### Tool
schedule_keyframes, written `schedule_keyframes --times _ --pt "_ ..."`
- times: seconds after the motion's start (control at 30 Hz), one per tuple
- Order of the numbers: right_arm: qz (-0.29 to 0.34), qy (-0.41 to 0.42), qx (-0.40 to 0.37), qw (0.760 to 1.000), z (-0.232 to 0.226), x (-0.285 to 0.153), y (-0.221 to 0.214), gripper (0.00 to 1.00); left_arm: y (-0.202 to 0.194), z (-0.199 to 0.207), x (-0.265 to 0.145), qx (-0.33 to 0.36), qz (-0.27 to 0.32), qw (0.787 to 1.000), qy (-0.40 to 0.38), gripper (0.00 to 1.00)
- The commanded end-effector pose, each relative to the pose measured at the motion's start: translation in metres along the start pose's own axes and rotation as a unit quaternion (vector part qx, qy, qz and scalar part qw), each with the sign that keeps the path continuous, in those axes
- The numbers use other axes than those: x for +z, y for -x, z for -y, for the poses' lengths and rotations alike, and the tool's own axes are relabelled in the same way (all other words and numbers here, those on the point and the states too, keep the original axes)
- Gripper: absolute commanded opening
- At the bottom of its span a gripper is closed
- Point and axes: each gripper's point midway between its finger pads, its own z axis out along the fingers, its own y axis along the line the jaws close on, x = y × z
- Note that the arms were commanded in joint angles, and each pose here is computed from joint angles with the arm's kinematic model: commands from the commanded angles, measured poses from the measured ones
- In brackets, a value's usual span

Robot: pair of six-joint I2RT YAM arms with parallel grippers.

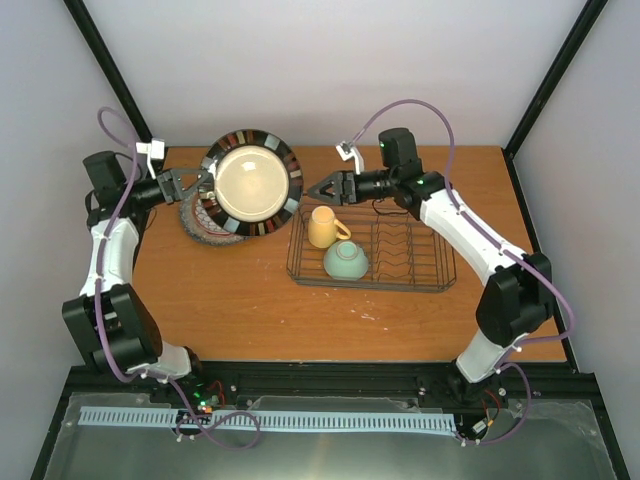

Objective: Load the mixed dishes into the dish rack

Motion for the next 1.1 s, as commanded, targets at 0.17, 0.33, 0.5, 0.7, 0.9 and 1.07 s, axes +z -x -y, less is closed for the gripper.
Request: schedule_keyframes --times 0.17,0.33,0.5,0.7,0.9,1.07 --pt "-0.024 0.048 -0.036 0.998 -0.032 0.032 0.006 0.79 0.001 0.056 -0.006 0.045 -0.007 0.998 -0.045 0.01" --pt "-0.028 0.076 -0.05 0.995 -0.052 0.043 0.011 0.78 -0.007 0.062 -0.004 0.043 -0.009 0.998 -0.045 0.01" --pt "-0.046 0.106 -0.061 0.991 -0.071 0.057 0.008 0.61 -0.014 0.062 0.002 0.037 -0.013 0.998 -0.046 0.01" --pt "-0.062 0.123 -0.069 0.988 -0.084 0.068 0.003 0.03 -0.015 0.064 0.012 0.041 -0.017 0.998 -0.049 0.01" --pt "-0.037 0.079 -0.089 0.992 -0.081 0.062 0.01 0.03 -0.013 0.057 0.016 0.038 -0.015 0.999 -0.036 0.01" --pt "-0.001 -0.001 -0.121 0.993 -0.07 0.048 0.024 0.03 -0.01 0.039 0.017 0.038 -0.008 0.999 0.004 0.12"
